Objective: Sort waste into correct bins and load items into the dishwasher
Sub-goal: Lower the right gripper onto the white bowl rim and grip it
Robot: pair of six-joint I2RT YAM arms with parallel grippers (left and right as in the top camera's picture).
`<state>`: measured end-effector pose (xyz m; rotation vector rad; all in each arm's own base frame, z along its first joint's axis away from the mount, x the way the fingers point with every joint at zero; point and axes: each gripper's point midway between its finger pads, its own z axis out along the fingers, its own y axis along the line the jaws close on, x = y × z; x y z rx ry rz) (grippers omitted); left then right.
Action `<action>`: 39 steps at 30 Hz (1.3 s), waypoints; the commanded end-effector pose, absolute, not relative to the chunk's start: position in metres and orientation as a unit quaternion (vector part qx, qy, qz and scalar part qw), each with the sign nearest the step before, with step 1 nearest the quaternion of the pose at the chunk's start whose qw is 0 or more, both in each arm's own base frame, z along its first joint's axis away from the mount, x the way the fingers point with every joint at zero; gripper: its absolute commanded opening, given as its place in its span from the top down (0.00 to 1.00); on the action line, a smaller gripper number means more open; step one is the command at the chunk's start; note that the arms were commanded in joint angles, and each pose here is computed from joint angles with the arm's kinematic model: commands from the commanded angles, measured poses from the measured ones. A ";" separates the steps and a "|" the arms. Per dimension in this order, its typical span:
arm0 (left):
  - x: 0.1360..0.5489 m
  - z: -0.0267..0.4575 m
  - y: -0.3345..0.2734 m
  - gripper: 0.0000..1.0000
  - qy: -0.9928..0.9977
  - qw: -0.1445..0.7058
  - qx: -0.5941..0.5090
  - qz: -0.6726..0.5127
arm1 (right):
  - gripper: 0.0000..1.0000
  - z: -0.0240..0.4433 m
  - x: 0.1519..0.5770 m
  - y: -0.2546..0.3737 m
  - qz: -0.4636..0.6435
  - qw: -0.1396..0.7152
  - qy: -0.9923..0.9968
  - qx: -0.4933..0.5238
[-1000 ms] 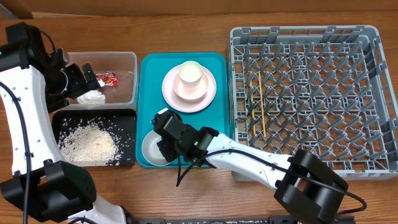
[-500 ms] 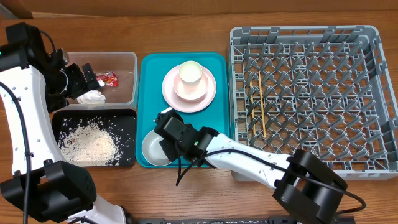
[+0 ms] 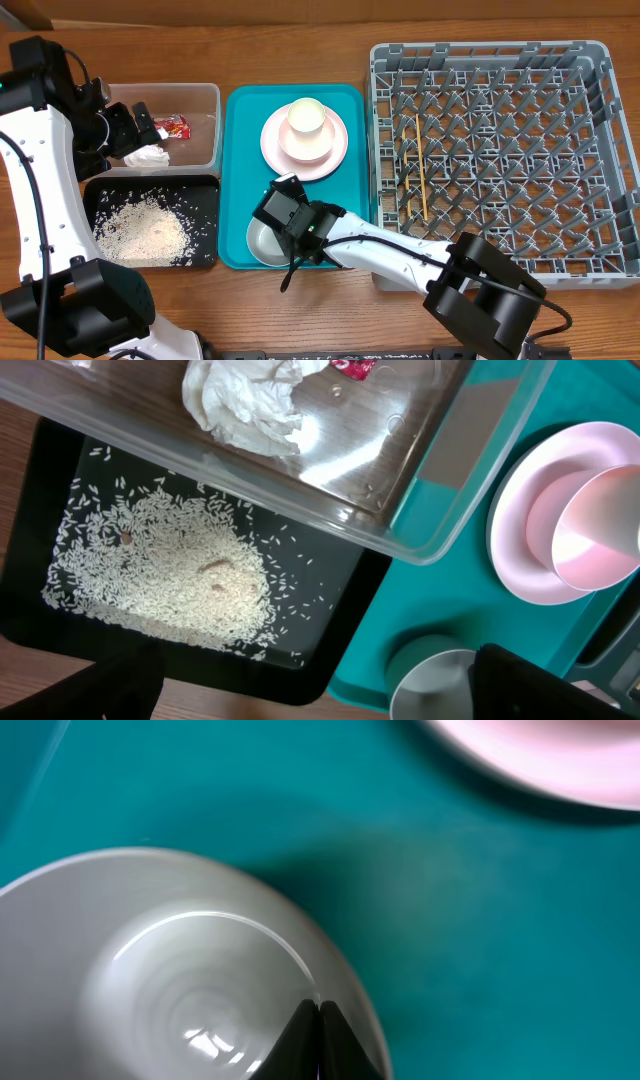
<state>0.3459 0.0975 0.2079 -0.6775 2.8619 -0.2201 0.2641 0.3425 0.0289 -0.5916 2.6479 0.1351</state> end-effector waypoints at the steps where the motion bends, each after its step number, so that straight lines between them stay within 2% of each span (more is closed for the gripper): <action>1: 0.347 0.215 0.101 0.00 0.964 0.107 -0.231 -0.070 | 0.96 0.066 0.288 0.323 0.013 0.280 0.949 -0.144; 5: 0.347 0.215 0.101 0.00 0.964 0.107 -0.231 -0.070 | 0.96 0.075 0.292 0.307 -0.004 0.286 0.953 -0.103; 9: 0.348 0.215 0.101 0.00 0.964 0.108 -0.231 -0.070 | 0.95 0.085 0.283 0.309 0.019 0.264 0.959 -0.106; 15: 0.347 0.215 0.101 0.00 0.964 0.107 -0.231 -0.070 | 0.92 0.138 0.257 0.334 0.114 0.260 0.949 -0.135; 16: 0.348 0.215 0.100 0.00 0.964 0.107 -0.231 -0.070 | 0.84 0.146 0.251 0.340 0.136 0.256 0.947 -0.140; 17: 0.348 0.215 0.101 0.00 0.964 0.108 -0.231 -0.070 | 0.67 0.154 0.244 0.347 0.164 0.248 0.943 -0.147; 18: 0.348 0.215 0.101 0.00 0.964 0.108 -0.231 -0.070 | 0.56 0.159 0.237 0.355 0.190 0.237 0.940 -0.155; 22: 0.348 0.215 0.101 0.00 0.964 0.108 -0.231 -0.070 | 0.55 0.162 0.219 0.375 0.251 0.195 0.931 -0.178; 25: 0.348 0.215 0.100 0.00 0.964 0.108 -0.231 -0.070 | 0.55 0.156 0.209 0.385 0.265 0.182 0.919 -0.230; 28: 0.348 0.215 0.100 0.00 0.964 0.108 -0.231 -0.070 | 0.43 0.144 0.205 0.388 0.258 0.175 0.912 -0.267; 33: 0.348 0.215 0.101 0.00 0.964 0.108 -0.231 -0.070 | 0.24 0.116 0.206 0.392 0.237 0.157 0.920 -0.271; 34: 0.348 0.215 0.101 0.00 0.964 0.108 -0.231 -0.070 | 0.16 0.111 0.206 0.392 0.233 0.156 0.919 -0.279; 35: 0.348 0.215 0.101 0.00 0.964 0.108 -0.231 -0.070 | 0.03 0.105 0.205 0.394 0.228 0.154 0.918 -0.287; 36: 0.348 0.215 0.101 0.00 0.964 0.108 -0.231 -0.070 | 0.00 0.101 0.205 0.395 0.226 0.153 0.917 -0.291; 39: 0.348 0.215 0.101 0.00 0.964 0.108 -0.231 -0.070 | 0.00 0.096 0.207 0.396 0.218 0.156 0.918 -0.292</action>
